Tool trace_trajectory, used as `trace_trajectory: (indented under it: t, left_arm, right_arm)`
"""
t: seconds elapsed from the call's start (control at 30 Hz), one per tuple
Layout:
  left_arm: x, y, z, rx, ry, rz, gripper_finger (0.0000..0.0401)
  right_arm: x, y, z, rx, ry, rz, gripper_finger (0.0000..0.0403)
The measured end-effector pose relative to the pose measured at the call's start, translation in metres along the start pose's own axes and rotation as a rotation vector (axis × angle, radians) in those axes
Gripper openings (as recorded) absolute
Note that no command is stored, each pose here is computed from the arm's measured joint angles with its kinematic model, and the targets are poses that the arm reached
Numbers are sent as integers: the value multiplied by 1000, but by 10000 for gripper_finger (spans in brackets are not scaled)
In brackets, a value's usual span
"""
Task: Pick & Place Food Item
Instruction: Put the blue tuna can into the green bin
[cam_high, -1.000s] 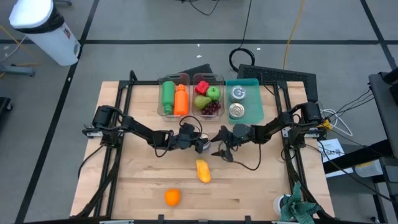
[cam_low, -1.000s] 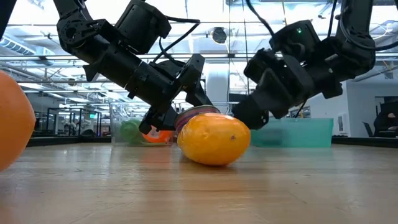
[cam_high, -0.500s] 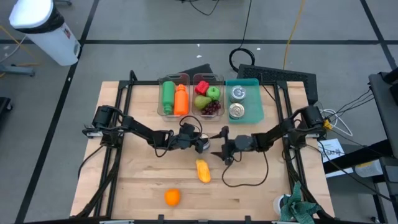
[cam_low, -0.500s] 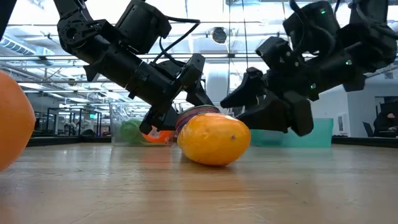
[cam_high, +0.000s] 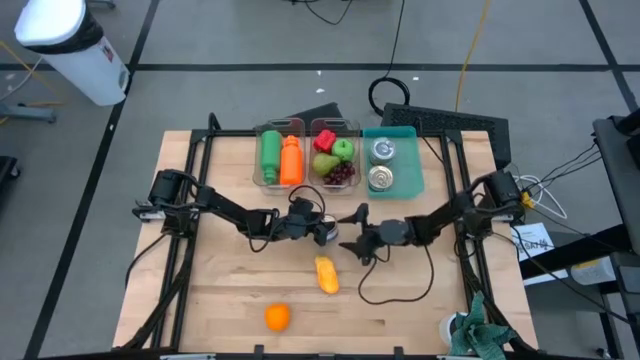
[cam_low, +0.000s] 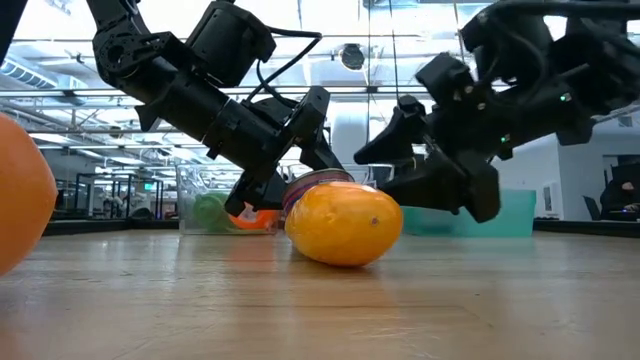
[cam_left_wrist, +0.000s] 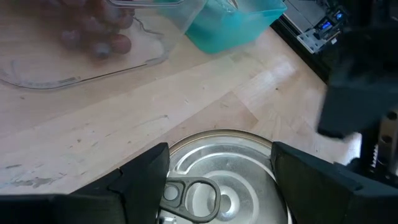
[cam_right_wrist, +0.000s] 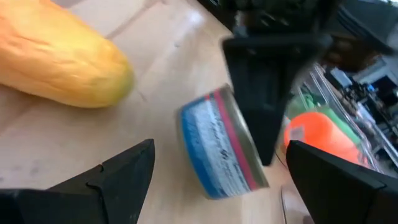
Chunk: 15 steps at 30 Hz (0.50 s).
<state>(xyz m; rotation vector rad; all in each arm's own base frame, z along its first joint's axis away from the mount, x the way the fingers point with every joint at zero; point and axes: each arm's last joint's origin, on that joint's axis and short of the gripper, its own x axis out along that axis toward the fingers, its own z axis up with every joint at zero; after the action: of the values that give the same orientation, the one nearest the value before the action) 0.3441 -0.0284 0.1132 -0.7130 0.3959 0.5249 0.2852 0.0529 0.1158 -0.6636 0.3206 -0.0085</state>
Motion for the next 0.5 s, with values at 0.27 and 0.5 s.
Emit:
trace_trajectory:
  t: [0.27,0.5]
  left_arm:
    - [0,0,0,1,1,-1,298]
    - [1,0,0,-2,12,-14,298]
  right_arm:
    - [19,4,-11,-8,38,25,345]
    - [31,9,-10,-12,8,-40,345]
